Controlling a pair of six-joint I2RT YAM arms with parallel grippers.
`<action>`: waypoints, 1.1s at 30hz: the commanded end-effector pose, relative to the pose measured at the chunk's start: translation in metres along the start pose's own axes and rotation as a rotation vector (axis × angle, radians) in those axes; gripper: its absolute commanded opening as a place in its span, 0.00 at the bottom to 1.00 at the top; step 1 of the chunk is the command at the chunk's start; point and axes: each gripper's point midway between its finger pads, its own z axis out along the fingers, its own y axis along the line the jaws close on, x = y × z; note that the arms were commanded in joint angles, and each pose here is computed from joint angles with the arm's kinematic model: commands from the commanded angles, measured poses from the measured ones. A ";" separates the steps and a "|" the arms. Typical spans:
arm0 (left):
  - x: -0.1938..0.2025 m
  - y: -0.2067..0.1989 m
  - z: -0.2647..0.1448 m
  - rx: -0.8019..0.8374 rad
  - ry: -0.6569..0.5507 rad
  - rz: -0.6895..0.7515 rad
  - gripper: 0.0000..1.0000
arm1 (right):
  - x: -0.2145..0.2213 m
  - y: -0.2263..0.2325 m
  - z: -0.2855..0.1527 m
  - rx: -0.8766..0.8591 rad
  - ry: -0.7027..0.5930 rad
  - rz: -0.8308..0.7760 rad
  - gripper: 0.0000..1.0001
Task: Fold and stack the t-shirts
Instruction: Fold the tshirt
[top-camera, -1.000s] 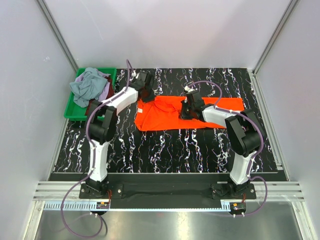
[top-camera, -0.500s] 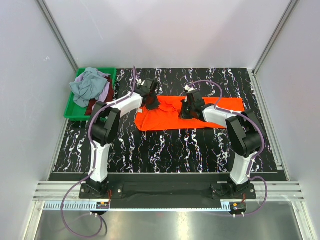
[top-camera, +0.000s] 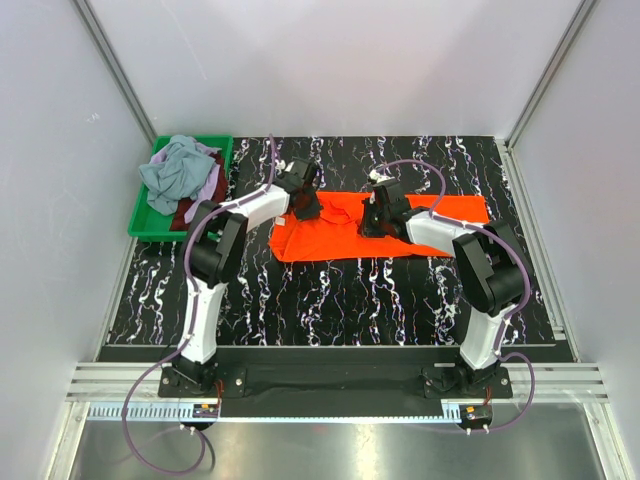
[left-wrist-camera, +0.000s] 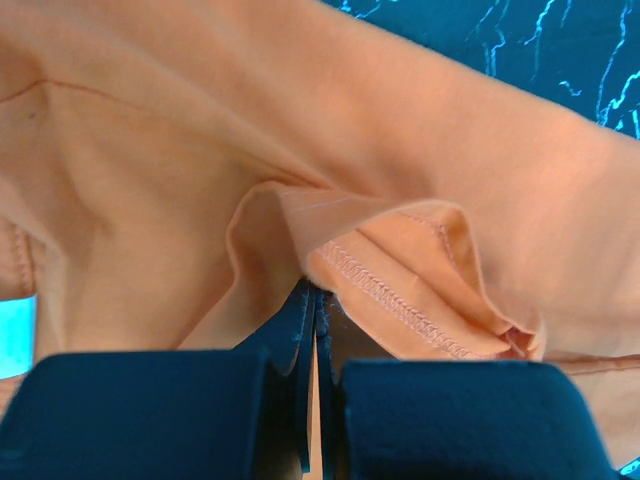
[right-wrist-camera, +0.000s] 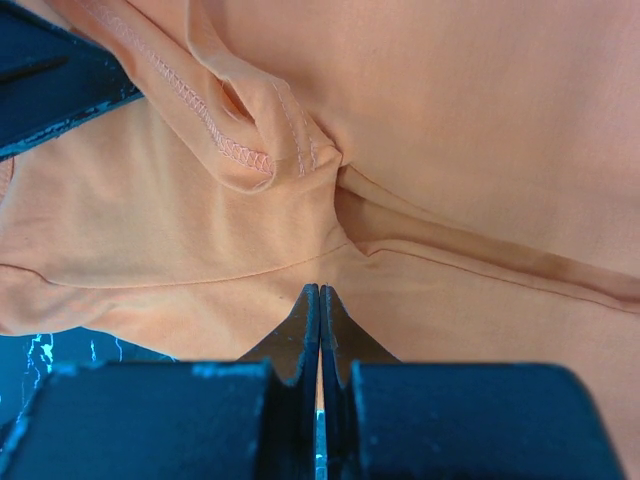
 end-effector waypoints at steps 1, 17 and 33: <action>-0.021 -0.025 0.003 0.063 -0.067 -0.009 0.00 | -0.029 0.008 -0.013 -0.005 -0.090 -0.024 0.00; -0.064 -0.061 -0.003 0.173 -0.134 -0.028 0.00 | -0.033 0.008 -0.017 0.003 -0.102 -0.029 0.00; -0.055 0.017 -0.088 -0.024 -0.170 0.067 0.03 | -0.047 0.033 -0.003 -0.075 -0.042 0.003 0.04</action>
